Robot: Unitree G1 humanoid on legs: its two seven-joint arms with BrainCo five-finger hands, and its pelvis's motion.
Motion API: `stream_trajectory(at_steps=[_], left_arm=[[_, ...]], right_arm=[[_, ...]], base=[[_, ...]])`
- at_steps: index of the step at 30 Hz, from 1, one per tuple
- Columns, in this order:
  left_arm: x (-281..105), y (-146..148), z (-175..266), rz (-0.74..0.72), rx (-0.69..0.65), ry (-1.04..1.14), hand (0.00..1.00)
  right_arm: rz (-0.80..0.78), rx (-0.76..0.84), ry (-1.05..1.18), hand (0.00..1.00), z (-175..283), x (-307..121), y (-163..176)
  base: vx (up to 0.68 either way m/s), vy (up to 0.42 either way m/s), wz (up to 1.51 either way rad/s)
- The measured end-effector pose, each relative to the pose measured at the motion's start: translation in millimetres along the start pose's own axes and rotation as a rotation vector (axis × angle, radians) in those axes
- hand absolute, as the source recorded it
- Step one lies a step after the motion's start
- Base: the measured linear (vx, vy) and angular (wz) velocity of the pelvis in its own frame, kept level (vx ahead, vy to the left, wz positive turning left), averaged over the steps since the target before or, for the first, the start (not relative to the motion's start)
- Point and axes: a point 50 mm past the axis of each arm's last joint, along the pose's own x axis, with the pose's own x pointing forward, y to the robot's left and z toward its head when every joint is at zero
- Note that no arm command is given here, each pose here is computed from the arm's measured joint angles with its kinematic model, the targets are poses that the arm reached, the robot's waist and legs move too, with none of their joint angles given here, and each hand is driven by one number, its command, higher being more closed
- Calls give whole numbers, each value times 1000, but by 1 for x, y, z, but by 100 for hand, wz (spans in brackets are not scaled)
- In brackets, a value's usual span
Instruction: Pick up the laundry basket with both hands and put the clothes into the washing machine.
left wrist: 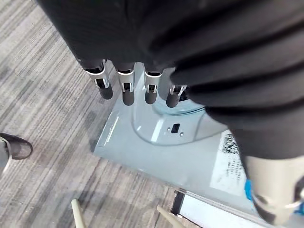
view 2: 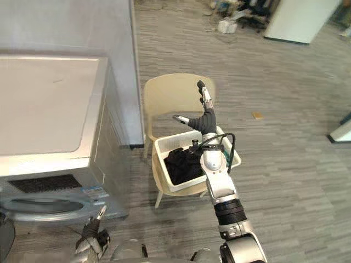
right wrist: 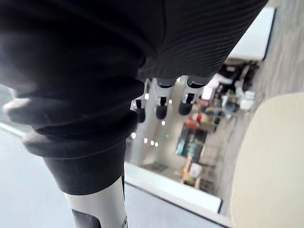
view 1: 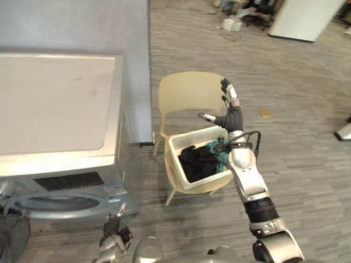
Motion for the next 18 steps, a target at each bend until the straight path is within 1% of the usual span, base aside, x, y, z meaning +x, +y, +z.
stream_trajectory(at_steps=[3, 4, 6, 9, 12, 14, 15, 16, 18], left_arm=[[1, -2, 3, -17, 40, -10, 0], [1, 1, 2, -11, 45, -8, 0], [3, 11, 4, 10, 61, -12, 0], [0, 10, -7, 8, 40, 22, 0], [-4, 3, -17, -25, 24, 50, 0], [-7, 2, -19, -31, 8, 48, 0], [-8, 3, -21, -34, 9, 55, 0], [-9, 4, -25, -42, 14, 62, 0], [-8, 4, -20, -44, 22, 46, 0]], right_arm=[[48, -113, 78, 0, -18, -15, -5], [58, -123, 97, 0, -22, -18, -4], [104, -144, 128, 0, -28, -26, -1], [125, -163, 172, 0, -37, -36, -6], [92, -216, 221, 0, -46, -42, -30], [40, -292, 211, 0, -44, -32, -54], [39, -328, 204, 0, -42, -29, -59], [41, -406, 203, 0, -43, -22, -68], [42, -467, 211, 0, -44, -15, -73]], base=[[142, -248, 133], [117, -251, 108], [158, -482, 114], [81, -415, 106], [65, -283, 114], [29, -128, 70], [14, -36, 40], [8, 4, 21], [-7, 75, 18]])
